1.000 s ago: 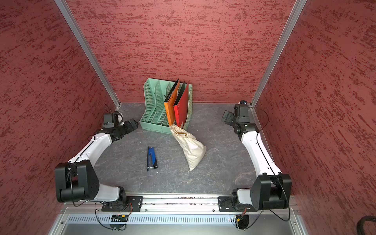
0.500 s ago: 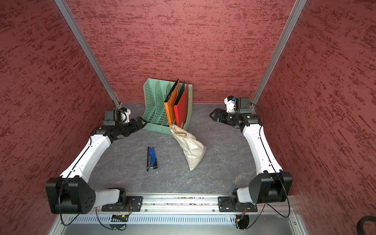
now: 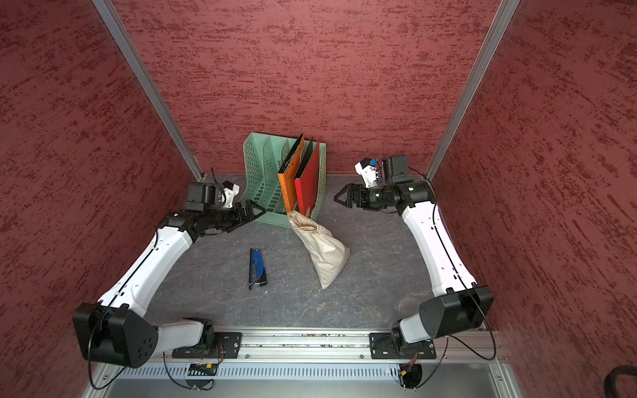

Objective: Close the soil bag
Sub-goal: Pick up the soil bag from the center of the board.

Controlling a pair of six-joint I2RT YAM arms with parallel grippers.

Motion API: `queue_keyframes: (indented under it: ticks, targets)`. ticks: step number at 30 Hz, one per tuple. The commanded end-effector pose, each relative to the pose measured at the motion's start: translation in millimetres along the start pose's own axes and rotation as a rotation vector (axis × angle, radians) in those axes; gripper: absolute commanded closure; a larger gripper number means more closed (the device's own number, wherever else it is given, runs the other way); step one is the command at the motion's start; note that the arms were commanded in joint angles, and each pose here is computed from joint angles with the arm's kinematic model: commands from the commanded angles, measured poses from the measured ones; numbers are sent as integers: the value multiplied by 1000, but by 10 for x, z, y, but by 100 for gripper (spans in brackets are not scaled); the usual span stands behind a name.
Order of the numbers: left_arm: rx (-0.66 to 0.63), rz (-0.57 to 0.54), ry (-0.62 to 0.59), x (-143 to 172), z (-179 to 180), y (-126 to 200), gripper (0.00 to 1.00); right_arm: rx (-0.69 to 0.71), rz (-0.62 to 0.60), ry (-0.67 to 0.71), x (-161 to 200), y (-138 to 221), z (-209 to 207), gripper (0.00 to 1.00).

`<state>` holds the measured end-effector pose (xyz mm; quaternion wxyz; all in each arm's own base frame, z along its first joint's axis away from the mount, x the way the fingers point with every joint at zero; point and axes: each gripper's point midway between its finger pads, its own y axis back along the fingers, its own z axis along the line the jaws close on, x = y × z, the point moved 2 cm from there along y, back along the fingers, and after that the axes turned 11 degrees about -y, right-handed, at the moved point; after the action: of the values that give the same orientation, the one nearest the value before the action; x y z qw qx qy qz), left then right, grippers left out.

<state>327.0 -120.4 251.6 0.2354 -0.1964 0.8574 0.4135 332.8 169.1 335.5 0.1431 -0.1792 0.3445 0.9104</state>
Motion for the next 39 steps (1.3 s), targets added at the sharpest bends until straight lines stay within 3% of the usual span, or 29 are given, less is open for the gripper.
queue_keyframes:
  ticks: [1, 23, 39]
  targets:
    - [70, -21, -35, -83, -218, 98, 0, 36, 74, 47, 130, -68, 85, 8]
    - [127, 3, -102, 20, -367, 147, 0, 148, 277, 319, 371, -592, 606, 28]
    - [121, 19, -117, -14, -373, 144, 0, 247, 337, 402, 501, -830, 519, 42]
